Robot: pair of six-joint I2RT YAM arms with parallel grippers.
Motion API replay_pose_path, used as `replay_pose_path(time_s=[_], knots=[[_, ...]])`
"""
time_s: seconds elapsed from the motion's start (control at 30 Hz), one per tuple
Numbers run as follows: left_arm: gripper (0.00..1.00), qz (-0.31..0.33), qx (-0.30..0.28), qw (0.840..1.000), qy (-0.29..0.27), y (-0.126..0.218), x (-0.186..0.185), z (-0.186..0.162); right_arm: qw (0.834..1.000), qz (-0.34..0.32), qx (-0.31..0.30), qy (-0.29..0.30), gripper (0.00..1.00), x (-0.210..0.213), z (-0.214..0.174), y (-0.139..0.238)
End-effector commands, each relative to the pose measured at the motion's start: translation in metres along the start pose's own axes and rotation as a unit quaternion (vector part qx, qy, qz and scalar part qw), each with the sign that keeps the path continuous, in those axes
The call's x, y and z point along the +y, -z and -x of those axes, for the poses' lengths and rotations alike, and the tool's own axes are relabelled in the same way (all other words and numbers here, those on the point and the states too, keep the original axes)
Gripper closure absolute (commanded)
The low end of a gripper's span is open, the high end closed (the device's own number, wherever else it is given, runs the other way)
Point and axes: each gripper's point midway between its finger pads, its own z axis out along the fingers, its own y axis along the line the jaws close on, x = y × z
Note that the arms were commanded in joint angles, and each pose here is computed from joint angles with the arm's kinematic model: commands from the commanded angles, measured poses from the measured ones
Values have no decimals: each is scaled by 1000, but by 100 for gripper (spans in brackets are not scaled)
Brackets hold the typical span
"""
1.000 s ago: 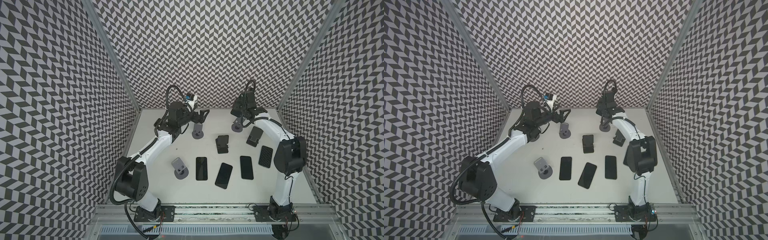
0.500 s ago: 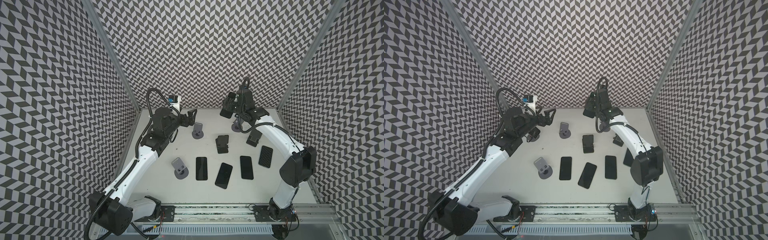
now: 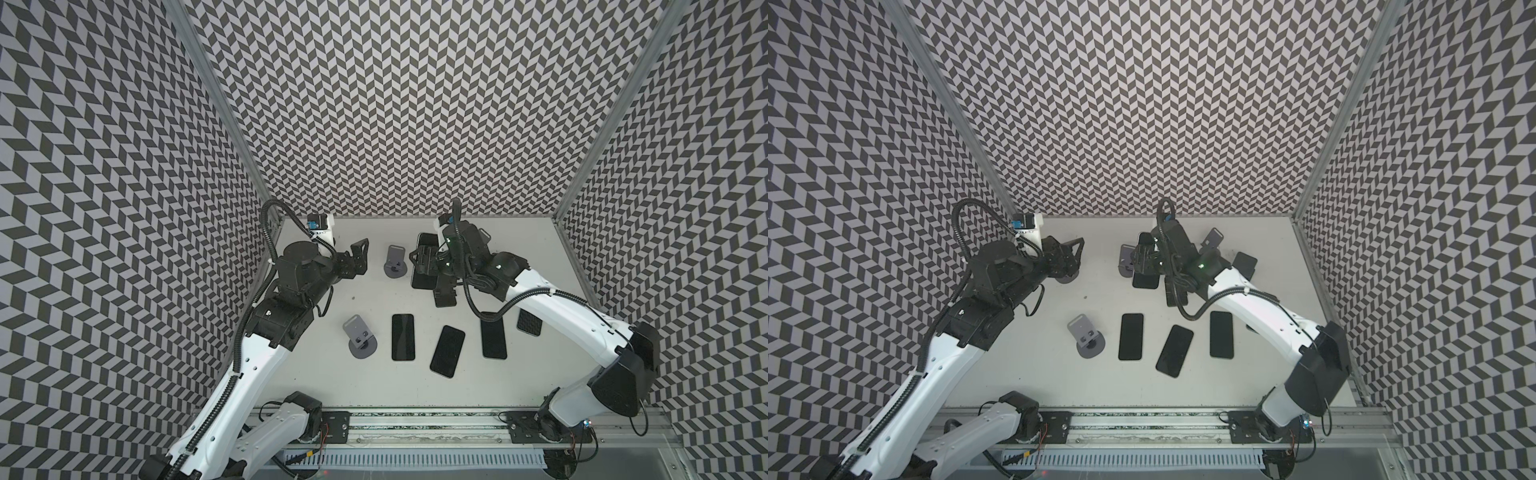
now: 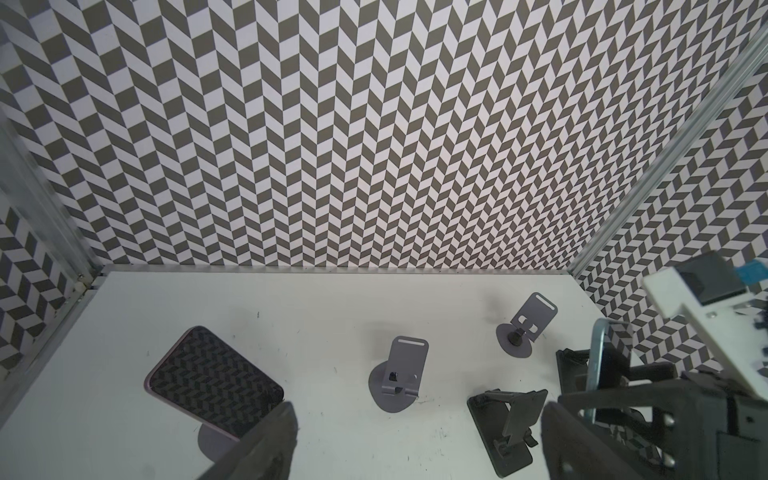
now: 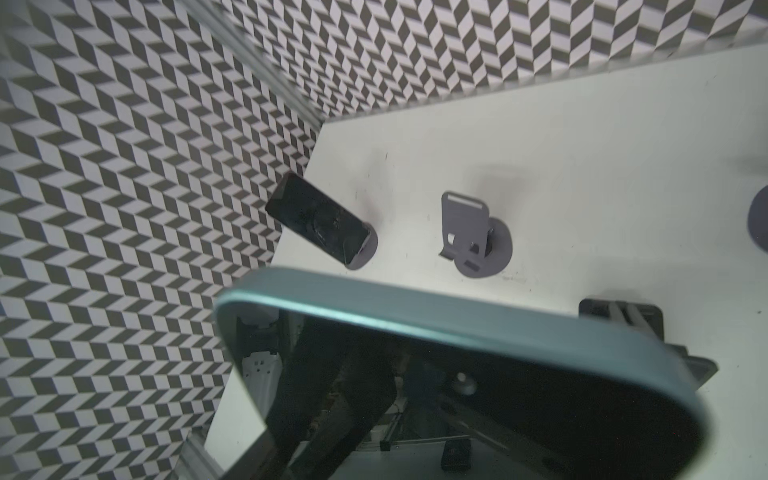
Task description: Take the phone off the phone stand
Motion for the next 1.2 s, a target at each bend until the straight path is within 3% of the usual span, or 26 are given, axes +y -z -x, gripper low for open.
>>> replay_pose_path(time_s=[0.0,0.33,0.7,1.17], knots=[[9,13,15,1000,14,9,7,-11,999,38,-28,3,61,26,9,0],[9,-5,28,999,17,15,0,-16,998,50,30,37,61,49,-13,-73],[9,30,35,999,25,14,14,-25,993,41,97,59,60,45,-48,-147],[9,59,31,997,27,1,25,-26,986,29,142,77,58,33,-81,-207]])
